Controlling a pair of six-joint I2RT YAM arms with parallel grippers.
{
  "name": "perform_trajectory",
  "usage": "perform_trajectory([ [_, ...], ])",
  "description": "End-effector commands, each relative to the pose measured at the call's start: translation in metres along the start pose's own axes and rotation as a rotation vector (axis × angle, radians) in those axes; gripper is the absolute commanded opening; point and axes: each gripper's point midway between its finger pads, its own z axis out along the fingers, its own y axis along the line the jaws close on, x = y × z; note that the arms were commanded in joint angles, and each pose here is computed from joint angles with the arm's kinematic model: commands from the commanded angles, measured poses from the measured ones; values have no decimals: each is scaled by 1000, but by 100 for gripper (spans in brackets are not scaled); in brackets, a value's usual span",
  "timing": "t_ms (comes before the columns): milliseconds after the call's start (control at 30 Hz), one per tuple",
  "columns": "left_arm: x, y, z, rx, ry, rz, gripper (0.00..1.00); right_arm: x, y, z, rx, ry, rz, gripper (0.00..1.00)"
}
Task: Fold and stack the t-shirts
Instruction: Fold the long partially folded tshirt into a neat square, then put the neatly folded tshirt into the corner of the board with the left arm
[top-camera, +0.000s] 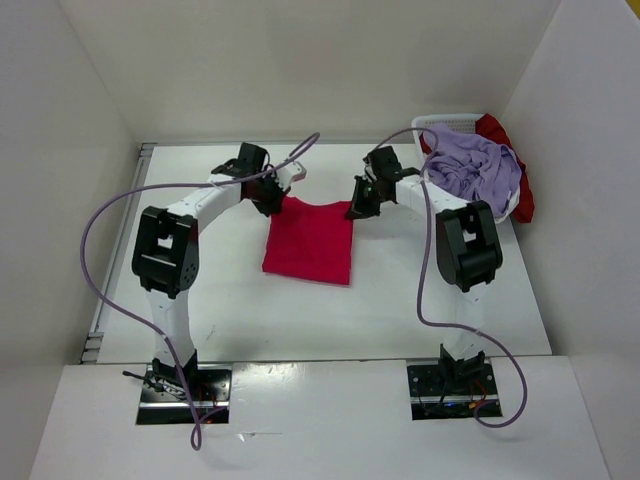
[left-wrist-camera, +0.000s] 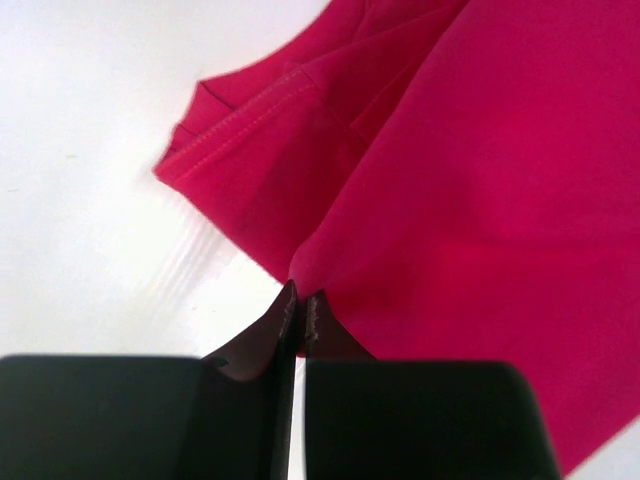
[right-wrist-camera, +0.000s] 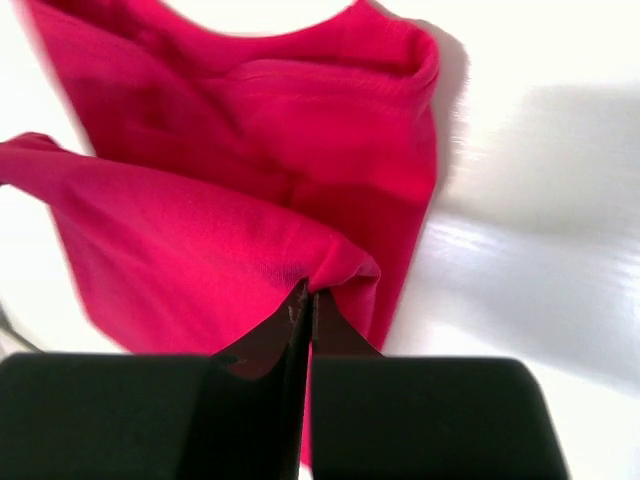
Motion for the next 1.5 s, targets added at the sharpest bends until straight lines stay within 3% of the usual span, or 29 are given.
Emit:
perform_trajectory([
  [0, -51, 20, -53, -42, -164, 1, 0, -51, 50, -60, -79, -201, -59, 0],
  [133, -55, 25, -49, -45, -167, 3, 2, -58, 42, -39, -61, -163, -48, 0],
  [367, -36, 45, -13, -70, -112, -44, 14, -80, 27, 0, -49, -144, -16, 0],
  [433, -30, 60, -4, -101, -95, -64, 18, -89, 30, 15, -74, -136, -29, 12],
  [467, -23, 61, 4, -105, -76, -97, 22, -102, 40, 14, -100, -162, -43, 28],
  [533, -24, 80, 5, -167, -71, -120, 39, -108, 30, 29, -62, -160, -42, 33],
  [600, -18, 94, 10, -207, -54, -166, 43, -129, 34, 21, -38, -215, -61, 36],
  [700, -29, 122, -2, -317, -68, -212, 58, -152, 33, 6, 32, -288, -59, 36],
  [733, -24, 147, -16, -423, -50, -238, 68, -169, 34, -30, 106, -383, -97, 27],
  [967, -44, 143, -43, -439, -106, -250, 70, -130, 35, -29, 116, -331, -136, 11],
  [1067, -49, 124, -60, -360, -129, -249, 70, -110, 36, -32, 95, -316, -135, 11],
  [1100, -59, 102, -60, -245, -172, -221, 70, -107, 36, -34, 93, -317, -127, 11],
  [1167, -44, 66, -57, -111, -161, -237, 74, -95, 34, -41, 88, -306, -126, 19],
  [1300, -5, 22, -34, 85, -79, -379, 78, -79, 31, -51, 84, -292, -125, 26],
  [1467, 33, 1, -8, 247, -7, -569, 78, -62, 26, -63, 91, -279, -131, 29],
])
